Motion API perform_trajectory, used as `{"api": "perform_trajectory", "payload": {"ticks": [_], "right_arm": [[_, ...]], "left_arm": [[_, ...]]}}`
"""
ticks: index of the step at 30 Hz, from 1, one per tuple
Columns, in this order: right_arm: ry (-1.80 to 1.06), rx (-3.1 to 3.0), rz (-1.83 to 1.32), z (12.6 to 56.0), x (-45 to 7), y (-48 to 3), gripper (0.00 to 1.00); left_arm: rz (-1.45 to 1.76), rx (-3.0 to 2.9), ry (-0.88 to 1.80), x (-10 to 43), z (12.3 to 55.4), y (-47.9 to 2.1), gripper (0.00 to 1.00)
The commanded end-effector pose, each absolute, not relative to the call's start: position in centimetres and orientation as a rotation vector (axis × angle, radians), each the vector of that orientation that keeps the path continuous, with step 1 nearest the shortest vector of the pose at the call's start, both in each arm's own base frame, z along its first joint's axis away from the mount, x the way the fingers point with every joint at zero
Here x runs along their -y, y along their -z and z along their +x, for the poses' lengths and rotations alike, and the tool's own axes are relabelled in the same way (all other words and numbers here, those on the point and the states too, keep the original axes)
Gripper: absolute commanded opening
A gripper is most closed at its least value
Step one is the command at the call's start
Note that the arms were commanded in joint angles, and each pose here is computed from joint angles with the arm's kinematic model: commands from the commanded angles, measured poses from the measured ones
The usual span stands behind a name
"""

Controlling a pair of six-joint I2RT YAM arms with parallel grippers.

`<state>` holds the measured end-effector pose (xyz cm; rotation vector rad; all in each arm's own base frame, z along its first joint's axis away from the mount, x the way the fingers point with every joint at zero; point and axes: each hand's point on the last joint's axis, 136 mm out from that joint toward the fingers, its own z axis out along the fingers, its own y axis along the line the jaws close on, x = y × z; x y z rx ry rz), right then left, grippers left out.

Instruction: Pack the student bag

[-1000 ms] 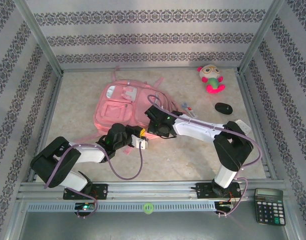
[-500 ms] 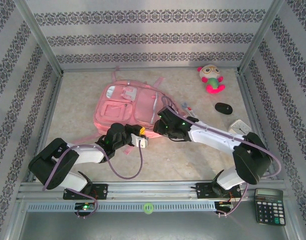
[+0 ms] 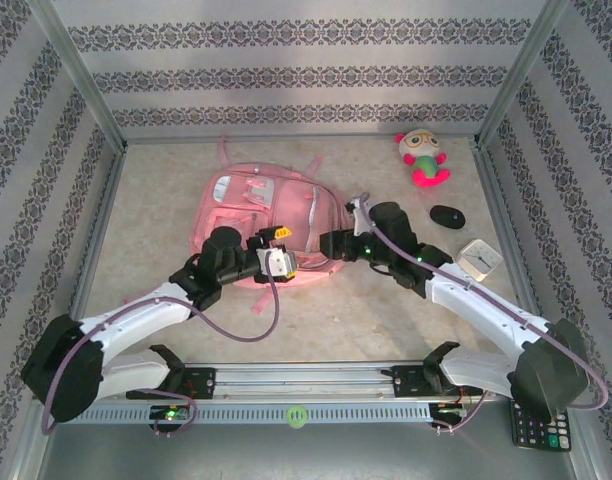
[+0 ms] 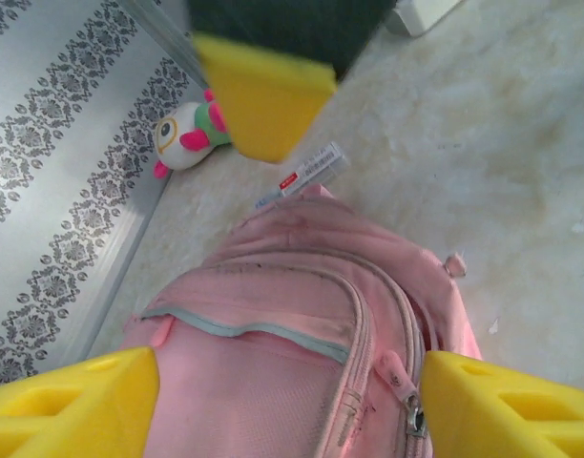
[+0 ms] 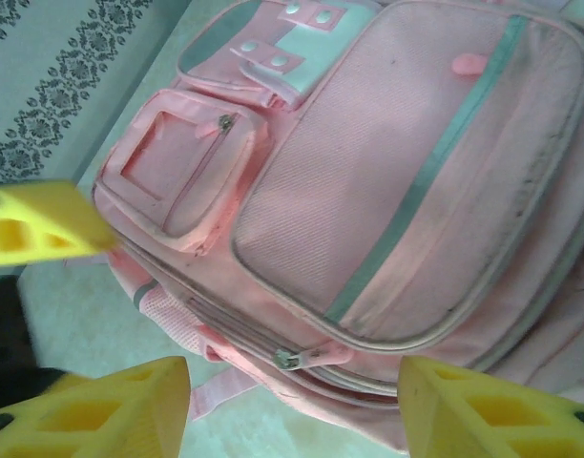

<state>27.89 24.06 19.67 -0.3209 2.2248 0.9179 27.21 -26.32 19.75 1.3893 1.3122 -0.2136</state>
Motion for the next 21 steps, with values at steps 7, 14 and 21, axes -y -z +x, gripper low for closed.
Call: {"api": "perform_trajectory", "payload": {"ticks": [7,14,21], "right_arm": [[-1.114,-2.354,-0.448,25.1,-25.8,-16.1,0.58],[-1.129,-2.404,-0.394,25.8,-25.8,-14.7,0.58],[-1.152,-2.435,-0.341,25.8,-25.1,-13.9,0.58]], "left_arm": [[1.57,-1.589,0.179,25.1,29.6,-14.5,0.83],[1.719,-1.523,0.12,26.6,32.5,-12.6,0.86],[1.803,-1.55,0.097,26.1,34.0,-10.3,0.84]]}}
